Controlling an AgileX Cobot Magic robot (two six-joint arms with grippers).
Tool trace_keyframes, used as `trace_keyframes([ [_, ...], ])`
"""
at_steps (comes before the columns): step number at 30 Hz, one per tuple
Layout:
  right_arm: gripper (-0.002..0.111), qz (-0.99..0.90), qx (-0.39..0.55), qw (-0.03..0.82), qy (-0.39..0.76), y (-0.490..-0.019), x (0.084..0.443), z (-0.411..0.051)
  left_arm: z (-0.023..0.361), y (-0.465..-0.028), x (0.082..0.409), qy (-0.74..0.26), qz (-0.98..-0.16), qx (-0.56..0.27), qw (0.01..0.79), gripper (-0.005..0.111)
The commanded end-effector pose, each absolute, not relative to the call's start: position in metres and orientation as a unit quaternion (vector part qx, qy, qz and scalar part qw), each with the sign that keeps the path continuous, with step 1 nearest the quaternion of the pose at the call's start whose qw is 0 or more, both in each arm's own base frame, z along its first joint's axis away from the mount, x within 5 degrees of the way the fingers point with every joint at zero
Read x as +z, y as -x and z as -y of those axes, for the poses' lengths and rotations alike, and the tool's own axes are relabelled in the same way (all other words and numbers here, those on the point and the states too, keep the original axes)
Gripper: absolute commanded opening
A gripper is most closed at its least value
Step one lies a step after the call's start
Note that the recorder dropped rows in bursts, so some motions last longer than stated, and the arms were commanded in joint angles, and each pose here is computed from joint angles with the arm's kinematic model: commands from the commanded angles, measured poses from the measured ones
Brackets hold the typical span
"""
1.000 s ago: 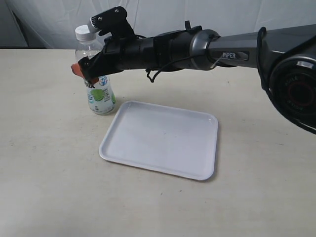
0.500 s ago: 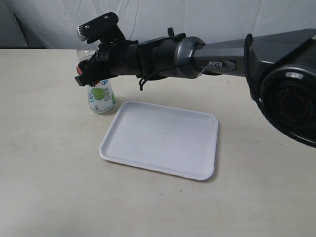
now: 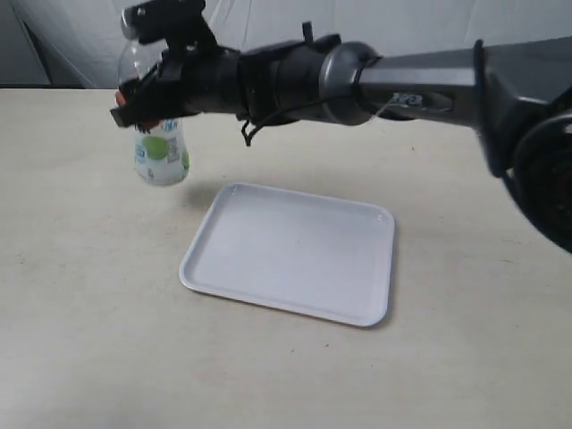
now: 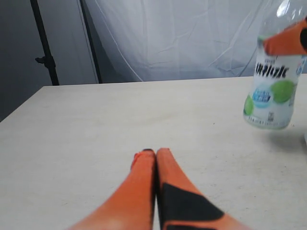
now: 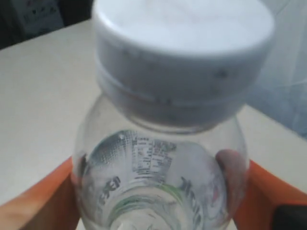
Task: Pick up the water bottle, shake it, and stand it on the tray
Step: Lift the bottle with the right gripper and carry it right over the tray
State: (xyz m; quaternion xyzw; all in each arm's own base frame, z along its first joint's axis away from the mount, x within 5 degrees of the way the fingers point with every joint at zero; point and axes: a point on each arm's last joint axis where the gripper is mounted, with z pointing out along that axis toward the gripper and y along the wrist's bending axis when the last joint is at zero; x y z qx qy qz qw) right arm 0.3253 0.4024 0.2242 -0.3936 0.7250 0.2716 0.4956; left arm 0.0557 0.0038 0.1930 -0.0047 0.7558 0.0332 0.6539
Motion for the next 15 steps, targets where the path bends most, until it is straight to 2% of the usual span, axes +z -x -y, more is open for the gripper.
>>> trace_keyframes([
  [1,-0.001,-0.711,0.224,0.583,0.322,-0.305,0.318,-0.379,-0.004,-0.055,0.193,0.006,-0.754,0.032,0.656,0.000],
  [5,-0.001,-0.711,0.147,0.622,0.293,-0.260,0.364,-0.345,-0.004,-0.055,0.193,0.006,-0.754,0.032,0.656,0.000],
  [8,-0.001,-0.714,0.120,0.623,0.297,-0.220,0.375,-0.317,-0.004,-0.055,0.193,0.006,-0.754,0.032,0.656,0.000],
  [12,-0.001,-0.709,0.149,0.604,0.332,-0.177,0.366,-0.278,-0.004,-0.055,0.193,0.006,-0.754,0.032,0.656,0.000],
  [14,-0.001,-0.718,0.169,0.572,0.358,-0.163,0.340,-0.263,-0.004,-0.055,0.193,0.006,-0.754,0.032,0.656,0.000],
  [15,-0.001,-0.731,0.150,0.557,0.365,-0.161,0.324,-0.255,-0.004,-0.055,0.193,0.006,-0.754,0.032,0.656,0.000],
])
